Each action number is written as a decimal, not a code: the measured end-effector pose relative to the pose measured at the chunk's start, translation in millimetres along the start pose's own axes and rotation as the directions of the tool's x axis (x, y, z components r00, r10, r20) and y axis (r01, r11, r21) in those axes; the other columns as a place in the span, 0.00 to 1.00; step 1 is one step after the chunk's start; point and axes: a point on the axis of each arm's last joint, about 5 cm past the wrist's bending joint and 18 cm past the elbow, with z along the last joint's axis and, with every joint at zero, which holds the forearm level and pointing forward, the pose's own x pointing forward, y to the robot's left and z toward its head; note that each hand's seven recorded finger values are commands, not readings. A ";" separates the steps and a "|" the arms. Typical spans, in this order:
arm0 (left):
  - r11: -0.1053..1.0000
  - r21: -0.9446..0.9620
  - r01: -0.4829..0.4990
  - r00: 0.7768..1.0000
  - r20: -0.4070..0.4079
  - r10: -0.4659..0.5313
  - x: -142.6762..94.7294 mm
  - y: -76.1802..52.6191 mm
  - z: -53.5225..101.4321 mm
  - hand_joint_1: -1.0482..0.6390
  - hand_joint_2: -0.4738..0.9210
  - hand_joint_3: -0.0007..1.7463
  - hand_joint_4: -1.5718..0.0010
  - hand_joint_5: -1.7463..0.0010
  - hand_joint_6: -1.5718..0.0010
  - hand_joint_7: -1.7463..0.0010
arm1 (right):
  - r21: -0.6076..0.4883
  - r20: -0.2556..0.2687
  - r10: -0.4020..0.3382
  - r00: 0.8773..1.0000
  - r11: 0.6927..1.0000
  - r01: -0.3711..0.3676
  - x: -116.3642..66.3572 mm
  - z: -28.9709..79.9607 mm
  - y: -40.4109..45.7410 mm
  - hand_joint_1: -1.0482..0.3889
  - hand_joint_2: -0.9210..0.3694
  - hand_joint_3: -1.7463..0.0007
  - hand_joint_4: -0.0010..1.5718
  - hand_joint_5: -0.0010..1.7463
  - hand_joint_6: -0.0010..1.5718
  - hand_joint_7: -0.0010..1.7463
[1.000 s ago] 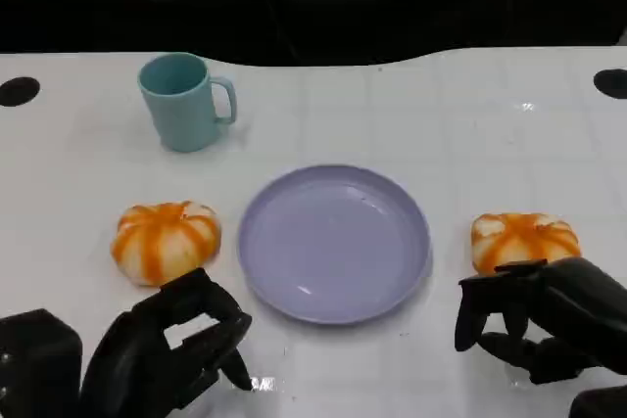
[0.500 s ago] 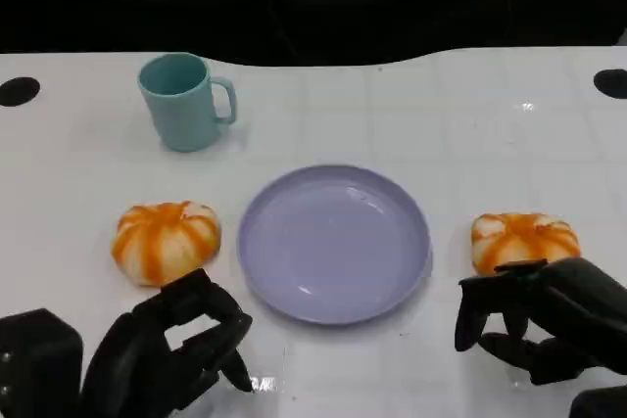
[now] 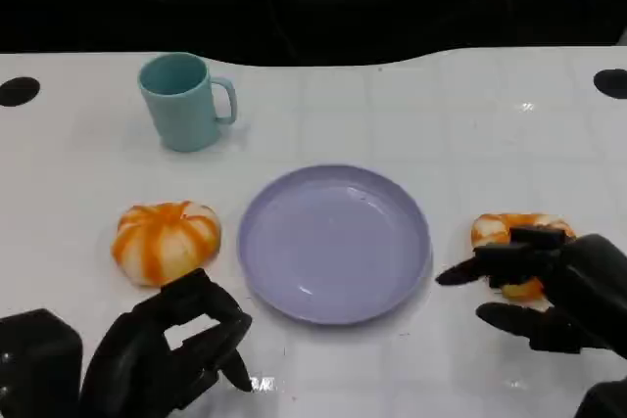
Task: Grasp the bread from the table and place it into the plate.
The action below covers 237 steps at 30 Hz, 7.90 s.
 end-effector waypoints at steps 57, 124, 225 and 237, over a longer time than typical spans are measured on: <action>1.000 -0.002 0.005 1.000 0.013 -0.005 7.2 -2.8 1.0 0.27 1.00 0.12 0.53 0.00 0.59 0.10 | -0.341 -0.312 0.234 0.921 0.877 -0.339 32.9 -17.2 -22.8 0.56 0.08 0.99 0.04 0.25 0.21 0.01; 1.000 0.009 -0.007 1.000 0.016 0.007 0.8 -7.4 1.9 0.29 1.00 0.13 0.53 0.00 0.60 0.09 | -0.263 -0.196 -0.062 0.979 0.965 0.009 91.0 -43.0 12.9 0.77 0.37 0.47 0.59 1.00 0.46 0.98; 1.000 0.004 -0.011 1.000 0.015 0.011 1.4 -12.0 1.7 0.29 1.00 0.12 0.53 0.00 0.60 0.10 | 0.002 0.132 0.178 0.975 0.984 -0.179 101.1 13.6 -5.7 0.41 0.01 0.96 0.24 0.28 0.33 0.05; 1.000 0.001 -0.009 1.000 0.017 0.009 1.1 -11.7 1.8 0.29 1.00 0.12 0.54 0.00 0.61 0.10 | 0.052 0.111 0.146 0.983 0.987 -0.152 52.0 0.4 -18.6 0.57 0.01 0.99 0.42 0.48 0.60 0.09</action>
